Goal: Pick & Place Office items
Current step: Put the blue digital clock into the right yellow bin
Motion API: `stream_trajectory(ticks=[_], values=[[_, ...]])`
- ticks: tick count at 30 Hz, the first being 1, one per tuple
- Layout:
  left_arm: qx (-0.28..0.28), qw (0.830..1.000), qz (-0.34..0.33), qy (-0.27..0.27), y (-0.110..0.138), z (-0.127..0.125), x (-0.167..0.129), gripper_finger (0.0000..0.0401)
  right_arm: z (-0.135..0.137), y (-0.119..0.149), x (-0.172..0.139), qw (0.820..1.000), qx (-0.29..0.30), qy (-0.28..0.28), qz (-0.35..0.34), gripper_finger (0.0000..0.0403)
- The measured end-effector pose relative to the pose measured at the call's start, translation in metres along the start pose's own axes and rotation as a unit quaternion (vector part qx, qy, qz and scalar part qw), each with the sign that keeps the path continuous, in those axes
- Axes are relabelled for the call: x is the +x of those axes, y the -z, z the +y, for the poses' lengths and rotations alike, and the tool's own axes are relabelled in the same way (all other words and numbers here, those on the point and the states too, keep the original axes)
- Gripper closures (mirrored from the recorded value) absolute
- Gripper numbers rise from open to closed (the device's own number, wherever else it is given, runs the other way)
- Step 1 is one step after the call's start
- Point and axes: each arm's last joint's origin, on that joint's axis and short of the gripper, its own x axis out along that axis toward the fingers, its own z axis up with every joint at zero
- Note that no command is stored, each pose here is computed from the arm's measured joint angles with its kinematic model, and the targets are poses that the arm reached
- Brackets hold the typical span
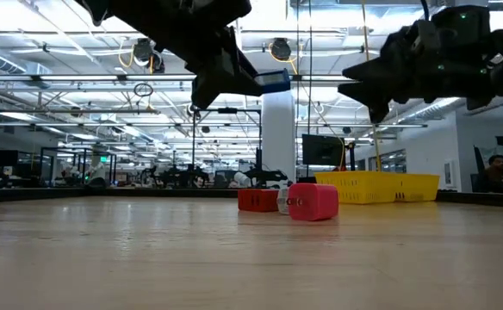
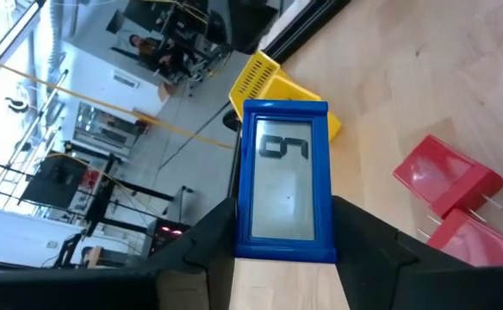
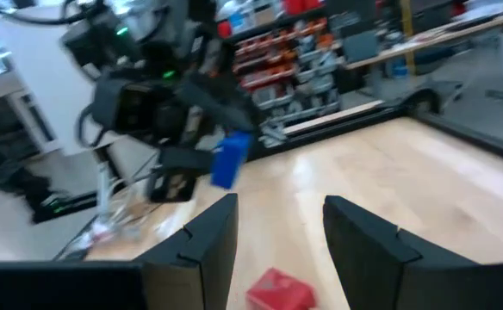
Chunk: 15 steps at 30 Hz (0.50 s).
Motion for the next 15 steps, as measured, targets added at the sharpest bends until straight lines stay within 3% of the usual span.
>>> stream_trajectory(ticks=[7, 11, 15], values=[[-0.013, 1.0, -0.004, -0.002, -0.001, 0.001, 0.0, 0.0235, 0.017, 0.001, 0.034, 0.998, 0.0, -0.051, 0.032, 0.0184], [-0.018, 1.0, -0.004, -0.001, -0.001, 0.0, -0.001, 0.0225, 0.021, 0.0, 0.058, 0.999, 0.004, -0.021, 0.032, 0.0142], [-0.015, 1.0, -0.007, 0.002, -0.002, -0.001, -0.002, 0.0246, 0.022, 0.004, 0.078, 0.998, 0.029, -0.02, 0.048, 0.0121]])
